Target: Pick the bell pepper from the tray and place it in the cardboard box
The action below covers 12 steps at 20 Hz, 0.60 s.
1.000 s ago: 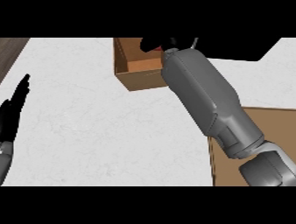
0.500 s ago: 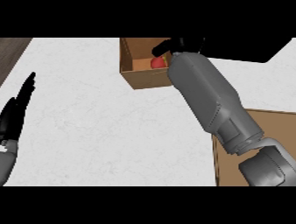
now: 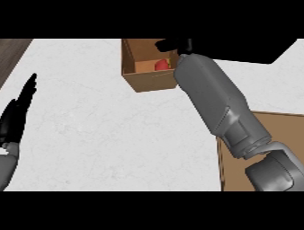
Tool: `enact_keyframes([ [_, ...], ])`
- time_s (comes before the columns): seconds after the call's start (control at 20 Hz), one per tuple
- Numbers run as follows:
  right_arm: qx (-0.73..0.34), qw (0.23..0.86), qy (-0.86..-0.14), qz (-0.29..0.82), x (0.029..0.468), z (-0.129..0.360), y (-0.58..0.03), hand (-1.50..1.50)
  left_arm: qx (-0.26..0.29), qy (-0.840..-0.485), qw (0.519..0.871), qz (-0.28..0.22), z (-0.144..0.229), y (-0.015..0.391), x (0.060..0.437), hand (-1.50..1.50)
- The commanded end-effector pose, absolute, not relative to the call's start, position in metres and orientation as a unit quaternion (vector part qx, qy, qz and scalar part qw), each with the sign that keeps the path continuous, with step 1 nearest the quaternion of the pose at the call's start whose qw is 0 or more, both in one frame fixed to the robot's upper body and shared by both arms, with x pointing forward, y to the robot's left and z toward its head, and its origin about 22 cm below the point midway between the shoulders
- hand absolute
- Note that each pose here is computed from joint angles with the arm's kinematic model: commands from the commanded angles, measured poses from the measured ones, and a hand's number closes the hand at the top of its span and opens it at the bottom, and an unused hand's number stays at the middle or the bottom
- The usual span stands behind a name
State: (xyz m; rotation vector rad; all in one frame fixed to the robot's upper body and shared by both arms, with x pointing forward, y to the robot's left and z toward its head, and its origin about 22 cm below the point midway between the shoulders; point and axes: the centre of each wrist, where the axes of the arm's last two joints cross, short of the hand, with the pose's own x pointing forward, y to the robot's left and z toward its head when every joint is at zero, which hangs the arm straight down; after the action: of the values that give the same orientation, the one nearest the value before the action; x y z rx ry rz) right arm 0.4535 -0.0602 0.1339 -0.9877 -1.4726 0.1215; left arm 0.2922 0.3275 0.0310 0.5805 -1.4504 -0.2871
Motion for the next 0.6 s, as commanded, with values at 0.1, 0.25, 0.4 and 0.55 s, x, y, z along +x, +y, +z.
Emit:
enact_keyframes([
  [0.1,-0.42,0.582,-0.694,-0.052,0.455,0.145,-0.063,-1.5,0.277,-0.639,0.707,-0.123,0.032,0.34,0.295,0.0],
  [0.25,-0.408,0.58,-0.701,-0.071,0.454,0.136,-0.073,-1.5,0.273,-0.635,0.714,-0.114,0.016,0.334,0.278,0.0],
  [0.4,-0.376,0.588,-0.712,-0.083,0.452,0.133,-0.081,-1.5,0.274,-0.632,0.716,-0.115,0.034,0.348,0.28,0.0],
  [0.55,-0.376,0.589,-0.709,-0.092,0.452,0.132,-0.089,-1.5,0.279,-0.622,0.725,-0.097,0.03,0.353,0.272,0.0],
])
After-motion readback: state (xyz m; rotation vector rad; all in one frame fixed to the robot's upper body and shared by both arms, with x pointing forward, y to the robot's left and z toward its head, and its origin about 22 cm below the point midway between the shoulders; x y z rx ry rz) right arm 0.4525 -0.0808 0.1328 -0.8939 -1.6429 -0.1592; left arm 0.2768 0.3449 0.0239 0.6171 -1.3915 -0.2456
